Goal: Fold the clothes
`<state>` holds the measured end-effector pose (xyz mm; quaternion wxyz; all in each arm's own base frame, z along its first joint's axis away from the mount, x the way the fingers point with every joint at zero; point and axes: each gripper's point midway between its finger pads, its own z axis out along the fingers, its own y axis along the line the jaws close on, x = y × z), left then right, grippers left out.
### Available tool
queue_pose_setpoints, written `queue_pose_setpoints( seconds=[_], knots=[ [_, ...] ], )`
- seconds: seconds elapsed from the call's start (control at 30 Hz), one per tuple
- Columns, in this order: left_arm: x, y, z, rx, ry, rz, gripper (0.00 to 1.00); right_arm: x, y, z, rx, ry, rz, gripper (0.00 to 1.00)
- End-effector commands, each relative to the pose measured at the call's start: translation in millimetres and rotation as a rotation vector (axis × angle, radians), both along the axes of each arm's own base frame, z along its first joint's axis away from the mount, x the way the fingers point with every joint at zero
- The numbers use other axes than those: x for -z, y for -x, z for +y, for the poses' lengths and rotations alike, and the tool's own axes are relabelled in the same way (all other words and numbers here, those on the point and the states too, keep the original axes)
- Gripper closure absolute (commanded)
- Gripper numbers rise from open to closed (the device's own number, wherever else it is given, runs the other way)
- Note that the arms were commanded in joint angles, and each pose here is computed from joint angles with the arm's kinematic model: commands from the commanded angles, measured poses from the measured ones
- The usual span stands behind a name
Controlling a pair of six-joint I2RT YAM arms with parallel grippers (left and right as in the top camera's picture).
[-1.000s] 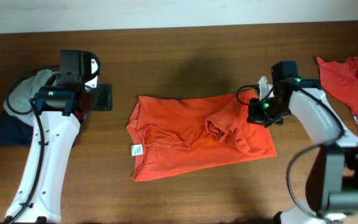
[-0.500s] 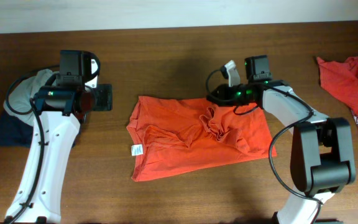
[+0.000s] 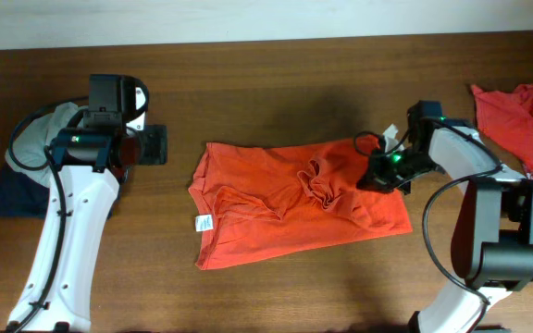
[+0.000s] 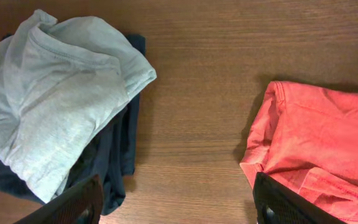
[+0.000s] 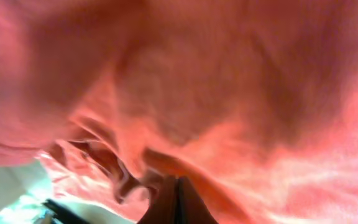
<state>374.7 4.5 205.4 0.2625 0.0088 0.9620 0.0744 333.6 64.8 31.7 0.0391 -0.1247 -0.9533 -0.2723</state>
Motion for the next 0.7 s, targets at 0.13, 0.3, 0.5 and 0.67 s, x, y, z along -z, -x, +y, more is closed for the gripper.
queue_pose_setpoints(
  seconds=[0.13,0.3,0.5,0.67],
  knots=[
    [-10,0,0,-0.008,0.007,-0.026,0.23,0,52,80,-0.285,-0.08,0.034,0.96],
    [-10,0,0,-0.008,0.007,-0.026,0.23,-12,89,144,-0.51,-0.186,0.028,0.96],
    [-10,0,0,-0.008,0.007,-0.026,0.23,-39,66,148,-0.571,-0.165,-0.14,0.96],
    [-10,0,0,-0.008,0.007,-0.027,0.23,-49,-3,70,-0.24,0.107,-0.226,0.96]
  ],
)
